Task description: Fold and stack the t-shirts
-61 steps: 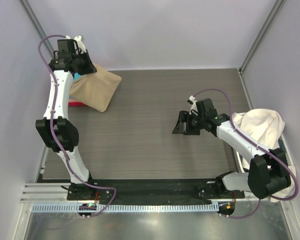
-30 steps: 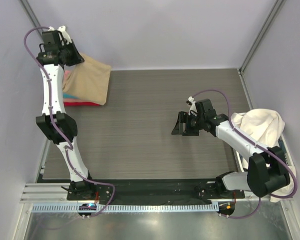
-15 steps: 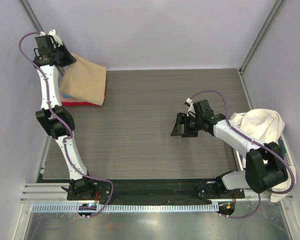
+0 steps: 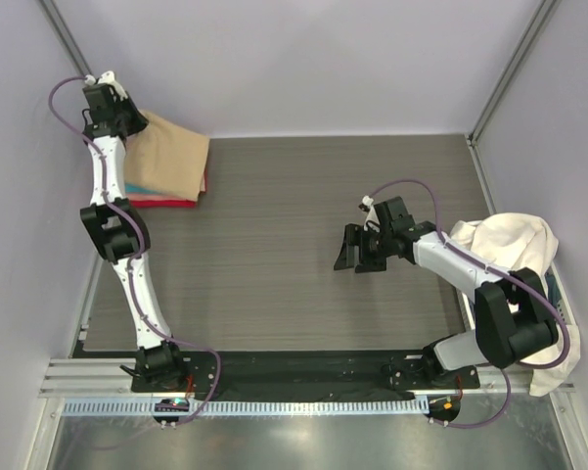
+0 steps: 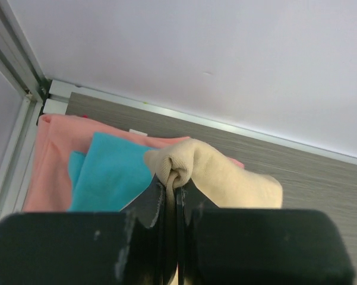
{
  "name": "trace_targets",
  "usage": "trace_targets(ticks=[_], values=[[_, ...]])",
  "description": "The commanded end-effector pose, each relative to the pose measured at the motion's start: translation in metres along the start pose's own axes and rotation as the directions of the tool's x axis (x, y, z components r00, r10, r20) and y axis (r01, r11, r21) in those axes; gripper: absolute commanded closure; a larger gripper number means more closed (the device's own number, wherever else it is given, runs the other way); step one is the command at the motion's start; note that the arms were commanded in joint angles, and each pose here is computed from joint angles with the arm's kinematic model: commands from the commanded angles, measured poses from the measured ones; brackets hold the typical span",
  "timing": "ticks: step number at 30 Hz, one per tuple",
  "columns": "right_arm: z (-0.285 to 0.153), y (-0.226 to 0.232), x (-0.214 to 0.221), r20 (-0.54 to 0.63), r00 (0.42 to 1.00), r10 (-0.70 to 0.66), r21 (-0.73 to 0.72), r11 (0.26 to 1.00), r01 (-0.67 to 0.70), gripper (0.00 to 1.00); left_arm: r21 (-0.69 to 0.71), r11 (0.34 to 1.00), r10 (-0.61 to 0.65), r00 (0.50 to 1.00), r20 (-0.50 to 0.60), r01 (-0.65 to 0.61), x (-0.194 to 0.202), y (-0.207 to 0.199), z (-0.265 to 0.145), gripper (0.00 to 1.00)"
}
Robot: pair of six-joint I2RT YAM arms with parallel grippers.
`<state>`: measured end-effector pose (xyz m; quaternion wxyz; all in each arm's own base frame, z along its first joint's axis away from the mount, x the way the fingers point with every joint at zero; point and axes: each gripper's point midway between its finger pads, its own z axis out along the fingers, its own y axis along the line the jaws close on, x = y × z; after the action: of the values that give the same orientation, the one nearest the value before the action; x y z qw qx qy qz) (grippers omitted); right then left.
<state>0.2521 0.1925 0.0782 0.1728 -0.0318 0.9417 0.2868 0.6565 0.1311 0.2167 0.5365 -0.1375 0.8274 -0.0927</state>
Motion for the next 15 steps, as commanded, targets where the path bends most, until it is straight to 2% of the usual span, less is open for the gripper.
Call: trace_targets(ticks=[1, 5, 11, 14, 15], values=[[0.001, 0.004, -0.007, 0.015, 1.000, -0.013, -0.010, 1.000, 0.013, 0.28, -0.012, 1.000, 0.027, 0.986, 0.164, -0.025, -0.045, 0.008, 0.002, 0.99], [0.004, 0.002, -0.008, 0.001, 1.000, -0.010, 0.001, 1.000, 0.010, 0.27, -0.063, 0.998, 0.036, 0.990, 0.135, -0.028, -0.023, 0.030, 0.021, 0.99], [0.009, -0.001, -0.005, -0.018, 1.000, -0.002, 0.007, 1.000, 0.002, 0.28, -0.146, 0.989, 0.043, 0.986, 0.159, -0.019, -0.017, 0.060, 0.034, 0.98], [0.009, -0.001, -0.005, -0.021, 1.000, -0.002, 0.008, 1.000, 0.002, 0.28, -0.182, 0.983, 0.060, 0.986, 0.155, -0.031, -0.010, 0.072, 0.041, 0.91], [0.009, -0.001, -0.005, -0.021, 1.000, -0.003, 0.008, 1.000, 0.004, 0.28, -0.203, 0.979, 0.063, 0.987, 0.151, -0.031, -0.007, 0.076, 0.042, 0.82]])
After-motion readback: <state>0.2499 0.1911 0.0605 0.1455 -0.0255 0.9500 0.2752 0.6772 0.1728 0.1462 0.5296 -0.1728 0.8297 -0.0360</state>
